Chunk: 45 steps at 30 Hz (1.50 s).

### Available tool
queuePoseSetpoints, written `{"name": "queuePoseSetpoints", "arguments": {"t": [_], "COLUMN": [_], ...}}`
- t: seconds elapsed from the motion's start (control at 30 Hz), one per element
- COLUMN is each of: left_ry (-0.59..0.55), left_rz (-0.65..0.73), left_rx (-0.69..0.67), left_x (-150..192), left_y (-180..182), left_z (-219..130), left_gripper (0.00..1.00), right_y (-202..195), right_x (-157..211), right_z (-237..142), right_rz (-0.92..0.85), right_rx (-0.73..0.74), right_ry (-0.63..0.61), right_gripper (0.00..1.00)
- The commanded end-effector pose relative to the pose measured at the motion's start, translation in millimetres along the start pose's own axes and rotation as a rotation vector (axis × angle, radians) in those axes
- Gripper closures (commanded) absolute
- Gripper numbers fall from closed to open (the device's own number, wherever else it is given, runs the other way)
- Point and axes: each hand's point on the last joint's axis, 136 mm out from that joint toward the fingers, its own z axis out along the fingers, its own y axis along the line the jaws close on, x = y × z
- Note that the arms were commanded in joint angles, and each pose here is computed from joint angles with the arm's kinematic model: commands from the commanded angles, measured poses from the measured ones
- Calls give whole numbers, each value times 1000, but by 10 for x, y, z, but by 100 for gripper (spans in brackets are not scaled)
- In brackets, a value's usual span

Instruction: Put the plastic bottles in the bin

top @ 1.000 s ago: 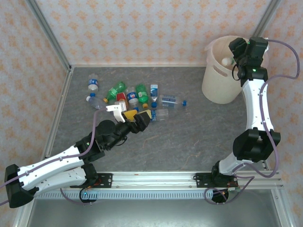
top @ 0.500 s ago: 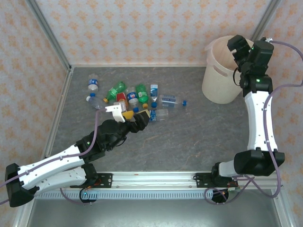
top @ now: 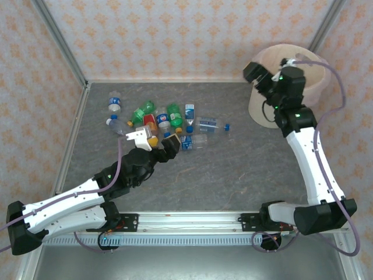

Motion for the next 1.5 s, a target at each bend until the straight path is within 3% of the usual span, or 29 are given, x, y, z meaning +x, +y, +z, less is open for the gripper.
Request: {"name": "queuePoseSetpoints", "arguments": {"t": [0.0, 0.43, 0.67, 0.83, 1.47], "left_ry": [-7, -49, -73, -85, -102], "left_rz": [-8, -63, -71, -75, -57], "left_rx": [-64, -127, -147, -144, -147], "left_x": [50, -6, -80, -118, -140], "left_y": [170, 451, 555, 576, 627], "left_z": [-7, -189, -309, -357, -399], "left_gripper": [1, 1, 1, 1, 1], "right_y": [129, 436, 401, 206, -251], "right_x": [249, 1812, 2619, 3107, 3744], "right_z": [38, 498, 705, 864, 980], "right_rz": [-77, -452, -710, -804, -941], "right_rx": [-39, -78, -98, -97, -61], "right_ry": [23, 279, 445, 621, 820], "right_gripper": [0, 0, 0, 0, 0]}}
